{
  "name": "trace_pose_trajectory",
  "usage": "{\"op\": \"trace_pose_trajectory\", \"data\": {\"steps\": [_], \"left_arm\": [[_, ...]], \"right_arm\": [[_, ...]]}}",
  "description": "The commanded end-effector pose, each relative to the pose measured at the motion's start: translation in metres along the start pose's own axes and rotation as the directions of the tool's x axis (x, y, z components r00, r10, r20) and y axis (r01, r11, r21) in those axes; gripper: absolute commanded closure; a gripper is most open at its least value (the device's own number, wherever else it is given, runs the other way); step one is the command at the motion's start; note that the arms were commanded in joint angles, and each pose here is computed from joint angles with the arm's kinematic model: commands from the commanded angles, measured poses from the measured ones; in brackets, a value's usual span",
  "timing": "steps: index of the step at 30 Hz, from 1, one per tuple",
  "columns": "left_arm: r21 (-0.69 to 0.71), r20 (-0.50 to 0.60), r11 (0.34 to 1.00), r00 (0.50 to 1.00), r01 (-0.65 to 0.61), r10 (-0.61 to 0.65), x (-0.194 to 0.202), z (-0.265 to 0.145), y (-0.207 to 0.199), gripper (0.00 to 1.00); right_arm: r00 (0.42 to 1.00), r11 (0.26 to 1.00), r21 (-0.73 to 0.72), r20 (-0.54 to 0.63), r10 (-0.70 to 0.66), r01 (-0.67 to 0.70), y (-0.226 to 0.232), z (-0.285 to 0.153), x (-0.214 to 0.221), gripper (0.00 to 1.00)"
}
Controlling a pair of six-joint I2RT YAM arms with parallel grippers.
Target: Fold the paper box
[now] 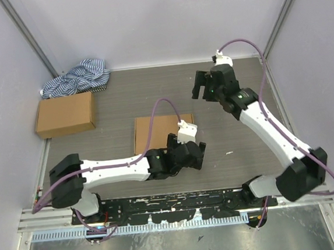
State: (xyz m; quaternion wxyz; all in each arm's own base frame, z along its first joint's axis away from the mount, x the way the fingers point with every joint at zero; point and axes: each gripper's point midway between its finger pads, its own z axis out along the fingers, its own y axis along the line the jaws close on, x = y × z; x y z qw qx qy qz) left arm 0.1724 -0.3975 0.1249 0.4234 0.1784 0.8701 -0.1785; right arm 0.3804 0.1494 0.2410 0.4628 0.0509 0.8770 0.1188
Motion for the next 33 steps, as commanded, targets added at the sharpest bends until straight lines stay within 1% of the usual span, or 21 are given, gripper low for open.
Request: {"op": "trace_pose_trajectory", "data": {"steps": [1, 2, 4, 6, 8, 9, 11, 12, 14, 16, 18, 20, 23, 26, 29, 33], "left_arm": [[0.05, -0.023, 0.997, 0.998, -0.061, 0.062, -0.01, -0.032, 0.002, 0.02], [0.061, -0.01, 0.996, 0.998, -0.058, 0.059, -0.017, -0.042, 0.004, 0.02], [0.016, 0.018, 0.998, 0.998, -0.065, 0.064, -0.028, -0.058, 0.022, 0.02], [-0.094, 0.06, 0.993, 0.995, -0.07, 0.076, -0.045, -0.075, 0.056, 0.02], [-0.236, 0.044, 0.971, 0.997, -0.048, 0.06, -0.06, -0.092, 0.108, 0.02], [-0.317, 0.031, 0.948, 0.999, 0.017, -0.008, -0.07, -0.098, 0.15, 0.02], [-0.376, -0.012, 0.919, 0.99, 0.122, -0.137, -0.07, -0.109, 0.21, 0.02], [-0.409, 0.009, 0.895, 0.981, 0.179, -0.192, -0.07, -0.118, 0.236, 0.02], [-0.465, 0.064, 0.845, 0.962, 0.263, -0.264, -0.068, -0.138, 0.277, 0.02], [-0.5, 0.117, 0.808, 0.949, 0.312, -0.294, -0.062, -0.158, 0.301, 0.02], [-0.518, 0.15, 0.789, 0.943, 0.331, -0.297, -0.055, -0.172, 0.314, 0.02], [-0.54, 0.147, 0.773, 0.942, 0.332, -0.302, -0.044, -0.178, 0.319, 0.02], [-0.539, 0.116, 0.781, 0.947, 0.314, -0.301, -0.037, -0.179, 0.318, 0.02], [-0.547, 0.073, 0.787, 0.953, 0.285, -0.295, -0.034, -0.181, 0.317, 0.02], [-0.541, 0.041, 0.799, 0.958, 0.261, -0.285, -0.032, -0.183, 0.314, 0.02], [-0.534, 0.034, 0.81, 0.964, 0.241, -0.264, -0.025, -0.18, 0.316, 0.02]], "right_arm": [[0.997, 0.999, 0.031, 0.073, 0.032, -0.035, -0.013, -0.026, -0.006, 0.05], [0.998, 0.999, 0.027, 0.058, 0.03, -0.032, -0.014, -0.029, -0.001, 0.05], [0.999, 0.999, 0.029, 0.04, 0.03, -0.031, -0.019, -0.034, 0.01, 0.05], [0.999, 0.999, 0.028, 0.041, 0.031, -0.032, -0.024, -0.04, 0.02, 0.05], [0.998, 0.999, 0.033, 0.043, 0.041, -0.042, -0.031, -0.046, 0.031, 0.05], [0.998, 0.998, 0.038, 0.049, 0.046, -0.048, -0.034, -0.049, 0.034, 0.05], [0.997, 0.998, 0.04, 0.046, 0.056, -0.058, -0.039, -0.054, 0.043, 0.05], [0.997, 0.997, 0.04, 0.044, 0.058, -0.06, -0.041, -0.055, 0.047, 0.05], [0.997, 0.997, 0.05, 0.039, 0.064, -0.066, -0.046, -0.058, 0.054, 0.05], [0.997, 0.996, 0.065, 0.031, 0.066, -0.068, -0.05, -0.059, 0.06, 0.05], [0.997, 0.995, 0.075, 0.029, 0.068, -0.07, -0.055, -0.06, 0.066, 0.05], [0.997, 0.994, 0.084, 0.042, 0.07, -0.073, -0.058, -0.063, 0.067, 0.05], [0.996, 0.993, 0.096, 0.057, 0.067, -0.072, -0.063, -0.066, 0.067, 0.07], [0.996, 0.993, 0.097, 0.068, 0.053, -0.06, -0.065, -0.067, 0.068, 0.13], [0.996, 0.993, 0.099, 0.067, 0.051, -0.057, -0.066, -0.067, 0.07, 0.14], [0.996, 0.992, 0.105, 0.065, 0.057, -0.064, -0.068, -0.065, 0.072, 0.14]]}}
